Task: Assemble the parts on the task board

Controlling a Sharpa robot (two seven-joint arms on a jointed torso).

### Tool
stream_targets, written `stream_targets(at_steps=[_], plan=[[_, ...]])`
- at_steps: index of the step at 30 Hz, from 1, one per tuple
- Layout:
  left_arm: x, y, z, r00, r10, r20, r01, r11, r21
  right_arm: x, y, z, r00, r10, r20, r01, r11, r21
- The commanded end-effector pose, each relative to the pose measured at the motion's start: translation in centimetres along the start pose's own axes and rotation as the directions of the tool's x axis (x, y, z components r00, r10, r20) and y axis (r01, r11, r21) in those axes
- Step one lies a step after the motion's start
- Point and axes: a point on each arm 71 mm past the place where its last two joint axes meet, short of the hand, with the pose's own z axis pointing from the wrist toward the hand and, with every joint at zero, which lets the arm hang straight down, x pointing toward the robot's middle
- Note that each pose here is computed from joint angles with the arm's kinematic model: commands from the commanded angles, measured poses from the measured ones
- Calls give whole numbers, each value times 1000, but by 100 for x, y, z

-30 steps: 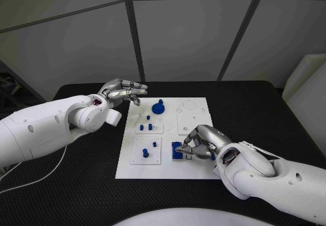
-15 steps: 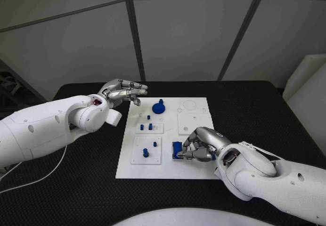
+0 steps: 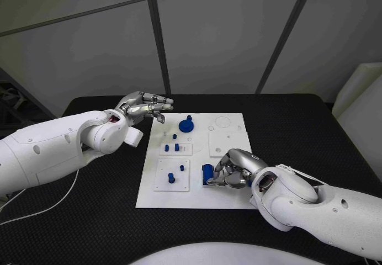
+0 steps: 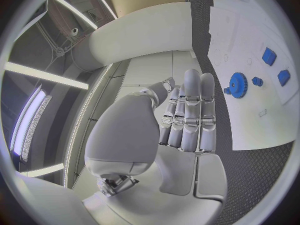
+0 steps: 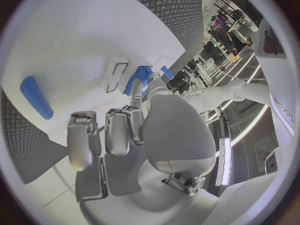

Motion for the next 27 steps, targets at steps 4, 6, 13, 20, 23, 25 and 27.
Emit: stream_targets(at_steps=[4, 6, 13, 20, 23, 25, 27], plan=[[10, -12, 2, 1000, -4, -4, 4, 1000, 4, 27, 0, 41, 999, -15, -36, 16, 1000, 16], [10, -12, 1, 1000, -4, -5, 4, 1000, 4, 36, -1, 42, 999, -23, -50, 23, 1000, 14], [-3, -10, -4, 1000, -4, -2, 4, 1000, 2, 73, -11, 18, 992, -56, -117, 56, 998, 3], [-8, -7, -4, 1000, -4, -2, 4, 1000, 0, 72, -7, -11, 990, -55, -129, 55, 998, -3], [-11, -6, -4, 1000, -3, -1, 3, 1000, 0, 40, -6, -35, 994, -38, -100, 38, 999, -8], [-14, -6, -6, 1000, -3, 0, 3, 1000, 0, 7, -7, -62, 997, -23, -71, 22, 1000, -16], [-18, -6, -7, 1000, -3, 1, 3, 1000, -1, -30, -11, -94, 999, -4, -43, 3, 1000, -28]])
